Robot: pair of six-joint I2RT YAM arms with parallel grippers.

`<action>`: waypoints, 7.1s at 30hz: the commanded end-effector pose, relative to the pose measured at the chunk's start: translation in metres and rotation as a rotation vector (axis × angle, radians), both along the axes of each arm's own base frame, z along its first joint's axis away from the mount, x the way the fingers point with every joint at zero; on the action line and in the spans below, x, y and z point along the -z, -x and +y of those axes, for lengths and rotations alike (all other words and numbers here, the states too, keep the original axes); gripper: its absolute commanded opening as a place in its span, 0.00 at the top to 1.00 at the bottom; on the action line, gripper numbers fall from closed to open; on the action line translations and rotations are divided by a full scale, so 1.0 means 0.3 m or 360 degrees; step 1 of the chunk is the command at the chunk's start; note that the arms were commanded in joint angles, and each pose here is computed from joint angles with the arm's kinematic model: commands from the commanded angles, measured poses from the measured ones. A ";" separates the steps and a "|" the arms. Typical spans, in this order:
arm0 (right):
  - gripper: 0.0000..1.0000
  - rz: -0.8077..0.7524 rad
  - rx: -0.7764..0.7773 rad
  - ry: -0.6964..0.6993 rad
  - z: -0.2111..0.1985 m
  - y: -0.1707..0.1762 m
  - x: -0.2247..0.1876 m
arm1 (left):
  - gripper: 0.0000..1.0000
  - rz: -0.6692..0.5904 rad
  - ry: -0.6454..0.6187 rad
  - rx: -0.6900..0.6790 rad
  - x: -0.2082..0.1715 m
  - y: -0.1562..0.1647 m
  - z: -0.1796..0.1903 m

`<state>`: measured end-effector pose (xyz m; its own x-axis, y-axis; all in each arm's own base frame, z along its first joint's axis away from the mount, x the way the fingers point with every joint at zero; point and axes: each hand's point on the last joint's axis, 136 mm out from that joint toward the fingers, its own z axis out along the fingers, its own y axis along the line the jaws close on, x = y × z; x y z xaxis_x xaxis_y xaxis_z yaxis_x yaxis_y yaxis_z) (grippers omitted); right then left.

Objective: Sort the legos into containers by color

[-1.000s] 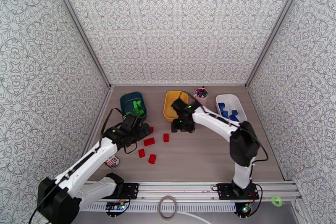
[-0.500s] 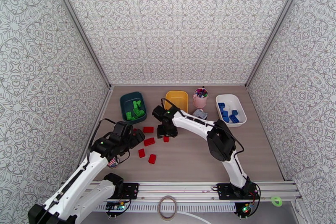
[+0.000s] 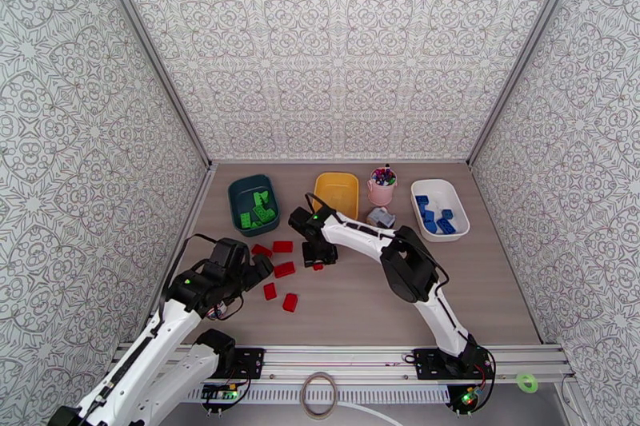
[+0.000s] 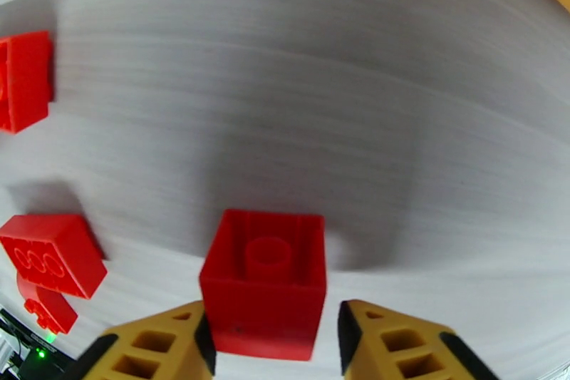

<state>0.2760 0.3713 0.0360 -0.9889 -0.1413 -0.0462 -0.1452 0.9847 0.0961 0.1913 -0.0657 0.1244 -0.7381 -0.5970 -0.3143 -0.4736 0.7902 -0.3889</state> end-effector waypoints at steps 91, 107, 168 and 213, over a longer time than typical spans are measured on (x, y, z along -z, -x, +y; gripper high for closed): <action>0.45 -0.0036 0.0206 -0.0219 -0.441 0.165 -0.199 | 0.28 0.0461 -0.0370 0.1034 0.303 0.136 -0.383; 0.50 -0.0026 0.0219 -0.0201 -0.455 0.184 -0.183 | 0.51 0.0508 -0.0379 0.1015 0.331 0.124 -0.369; 0.40 -0.0162 0.0226 -0.0660 -0.363 -0.059 -0.427 | 0.17 -0.0038 -0.0134 0.0653 -0.165 -0.496 -0.378; 0.42 0.0053 0.0025 -0.0530 -0.163 0.094 -0.250 | 0.45 0.0629 -0.0194 0.0389 0.352 0.026 -0.117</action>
<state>0.2509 0.3221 0.1050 -0.9922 -0.1172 -0.0413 -0.1239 0.9055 0.4058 0.1822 -0.0989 0.0218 -0.9185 -0.3929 -0.0453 -0.3867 0.9162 -0.1046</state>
